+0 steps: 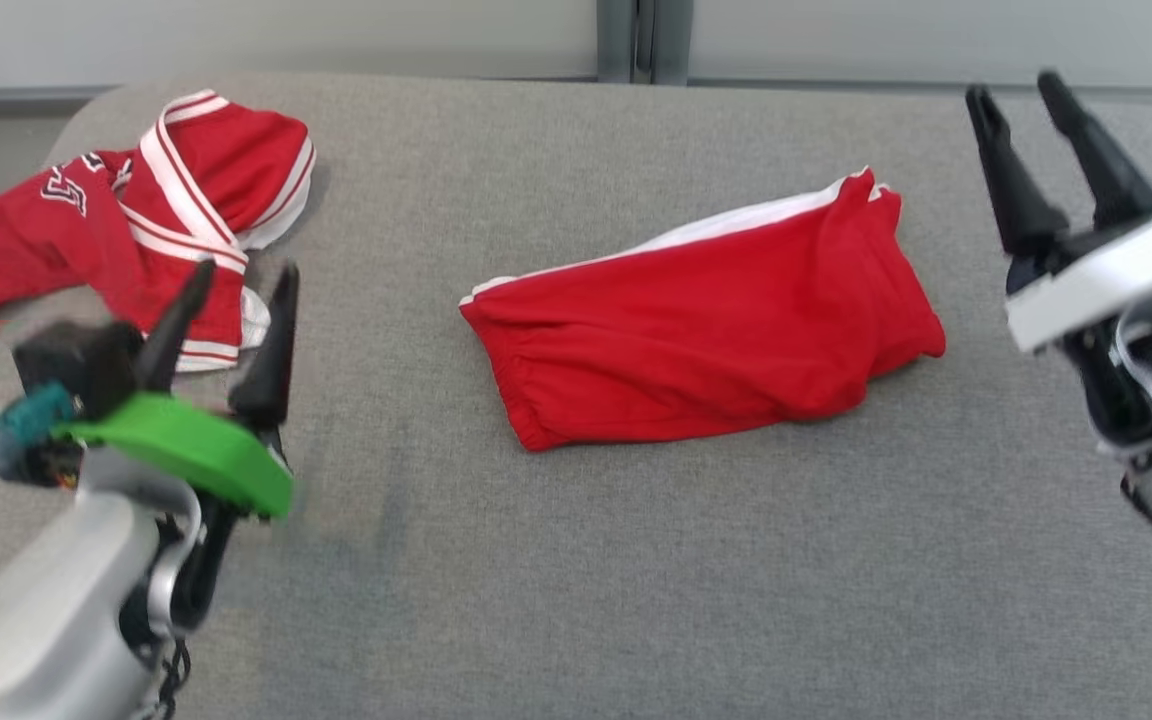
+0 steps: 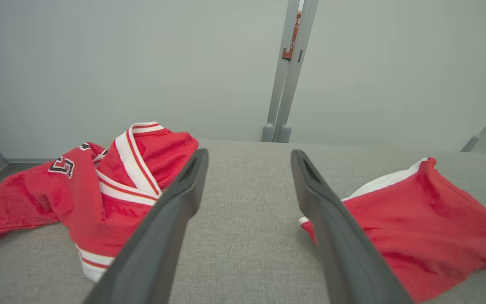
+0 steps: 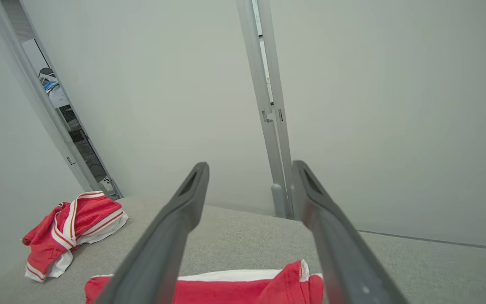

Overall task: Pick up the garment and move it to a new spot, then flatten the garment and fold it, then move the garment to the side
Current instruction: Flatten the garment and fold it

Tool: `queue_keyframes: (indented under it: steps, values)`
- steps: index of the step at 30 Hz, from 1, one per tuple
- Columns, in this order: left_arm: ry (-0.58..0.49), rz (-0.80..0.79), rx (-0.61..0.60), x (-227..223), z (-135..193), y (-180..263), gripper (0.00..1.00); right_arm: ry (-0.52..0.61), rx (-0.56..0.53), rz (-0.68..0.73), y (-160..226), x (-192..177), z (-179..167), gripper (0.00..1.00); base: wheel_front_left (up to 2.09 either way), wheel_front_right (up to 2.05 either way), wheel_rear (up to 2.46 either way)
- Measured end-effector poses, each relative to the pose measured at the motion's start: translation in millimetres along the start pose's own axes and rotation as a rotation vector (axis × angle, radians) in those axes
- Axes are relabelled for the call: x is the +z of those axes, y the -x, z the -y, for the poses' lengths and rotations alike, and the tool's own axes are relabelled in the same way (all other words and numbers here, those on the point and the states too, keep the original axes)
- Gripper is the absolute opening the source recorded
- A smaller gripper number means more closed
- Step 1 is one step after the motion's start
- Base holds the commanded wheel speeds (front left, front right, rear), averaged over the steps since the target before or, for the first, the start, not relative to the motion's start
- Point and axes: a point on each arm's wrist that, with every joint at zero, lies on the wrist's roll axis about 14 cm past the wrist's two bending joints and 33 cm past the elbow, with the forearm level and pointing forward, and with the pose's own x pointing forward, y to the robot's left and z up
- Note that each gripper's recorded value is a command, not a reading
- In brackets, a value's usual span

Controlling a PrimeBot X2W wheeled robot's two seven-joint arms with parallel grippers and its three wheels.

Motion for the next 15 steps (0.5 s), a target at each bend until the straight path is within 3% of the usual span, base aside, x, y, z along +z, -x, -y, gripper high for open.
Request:
queue_keyframes:
  steps: [9,15]
  values:
    - [0.009,0.124,0.080,0.0,15.3,57.0,1.00,-0.024,-0.123,0.057,71.3,-13.7,-16.2,1.00,0.00,0.00,0.00]
    - [0.006,0.186,0.106,-4.2,28.3,82.4,1.00,-0.037,-0.163,0.045,88.5,-29.1,-23.2,1.00,0.00,0.00,0.00]
